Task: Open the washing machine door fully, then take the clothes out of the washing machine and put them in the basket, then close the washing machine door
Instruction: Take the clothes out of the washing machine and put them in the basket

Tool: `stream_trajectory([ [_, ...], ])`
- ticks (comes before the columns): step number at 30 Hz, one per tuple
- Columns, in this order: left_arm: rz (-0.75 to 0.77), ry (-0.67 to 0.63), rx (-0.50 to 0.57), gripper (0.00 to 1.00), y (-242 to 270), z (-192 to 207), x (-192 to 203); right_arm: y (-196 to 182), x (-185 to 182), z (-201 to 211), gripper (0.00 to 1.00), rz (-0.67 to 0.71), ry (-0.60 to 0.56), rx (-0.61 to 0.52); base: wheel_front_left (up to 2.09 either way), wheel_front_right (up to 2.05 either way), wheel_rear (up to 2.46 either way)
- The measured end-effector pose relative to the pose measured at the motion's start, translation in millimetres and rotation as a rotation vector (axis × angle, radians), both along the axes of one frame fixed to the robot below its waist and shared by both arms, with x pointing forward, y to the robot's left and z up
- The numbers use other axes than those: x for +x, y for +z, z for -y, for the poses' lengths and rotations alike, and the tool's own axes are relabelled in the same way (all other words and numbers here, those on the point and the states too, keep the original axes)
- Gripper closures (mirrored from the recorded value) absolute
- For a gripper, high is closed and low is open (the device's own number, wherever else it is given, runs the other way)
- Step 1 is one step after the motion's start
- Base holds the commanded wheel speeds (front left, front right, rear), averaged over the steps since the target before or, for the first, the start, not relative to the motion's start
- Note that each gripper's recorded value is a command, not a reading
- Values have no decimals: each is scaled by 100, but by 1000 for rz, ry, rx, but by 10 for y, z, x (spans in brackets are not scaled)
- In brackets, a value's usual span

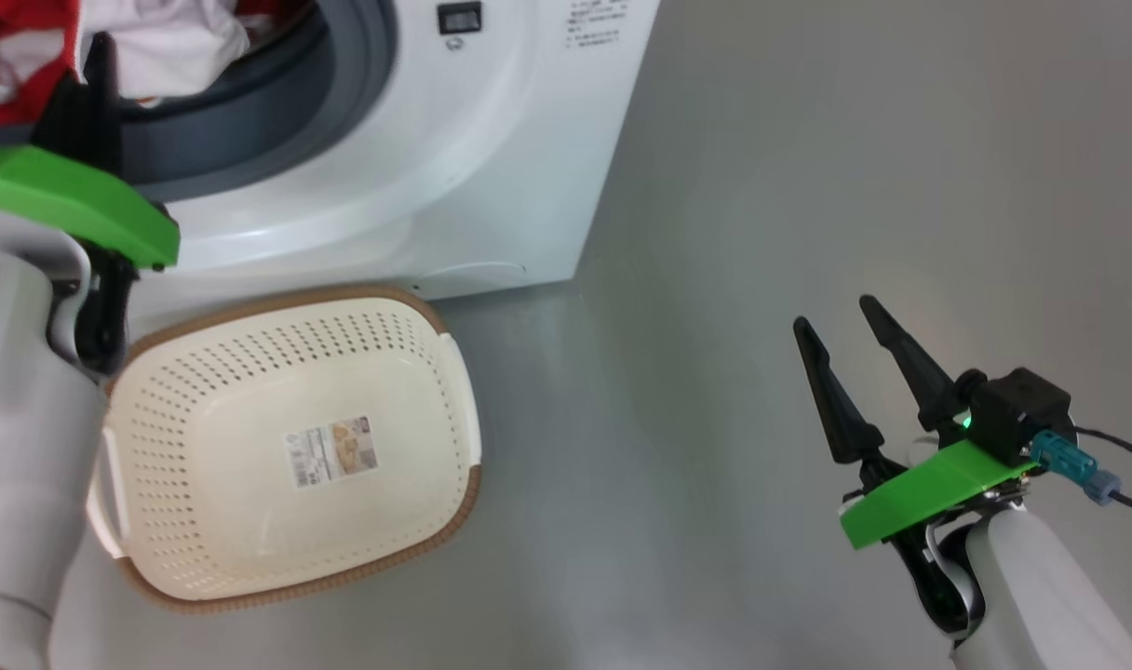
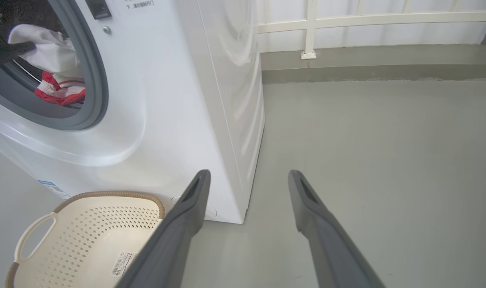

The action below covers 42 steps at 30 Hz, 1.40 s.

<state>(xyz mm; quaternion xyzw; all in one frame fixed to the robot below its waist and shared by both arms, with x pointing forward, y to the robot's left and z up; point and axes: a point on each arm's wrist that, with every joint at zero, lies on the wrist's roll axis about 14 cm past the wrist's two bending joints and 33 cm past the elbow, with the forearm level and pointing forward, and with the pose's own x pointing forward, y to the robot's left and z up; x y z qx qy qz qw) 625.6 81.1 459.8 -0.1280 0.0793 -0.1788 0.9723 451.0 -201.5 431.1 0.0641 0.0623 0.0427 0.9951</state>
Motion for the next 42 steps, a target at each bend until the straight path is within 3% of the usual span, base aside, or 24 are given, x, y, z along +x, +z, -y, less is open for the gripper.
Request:
stream_trajectory([
  [23, 339, 179, -105, 100, 954, -576, -1266, 361, -204, -151, 0, 83, 32, 28, 0, 0, 0],
  [34, 494, 241, -149, 100, 1411, -750, -1757, 348, -252, -222, 0, 78, 48, 38, 0, 0, 0],
  [42, 559, 275, -149, 100, 1594, -795, -1900, 305, -222, -241, 0, 69, 54, 39, 0, 0, 0],
])
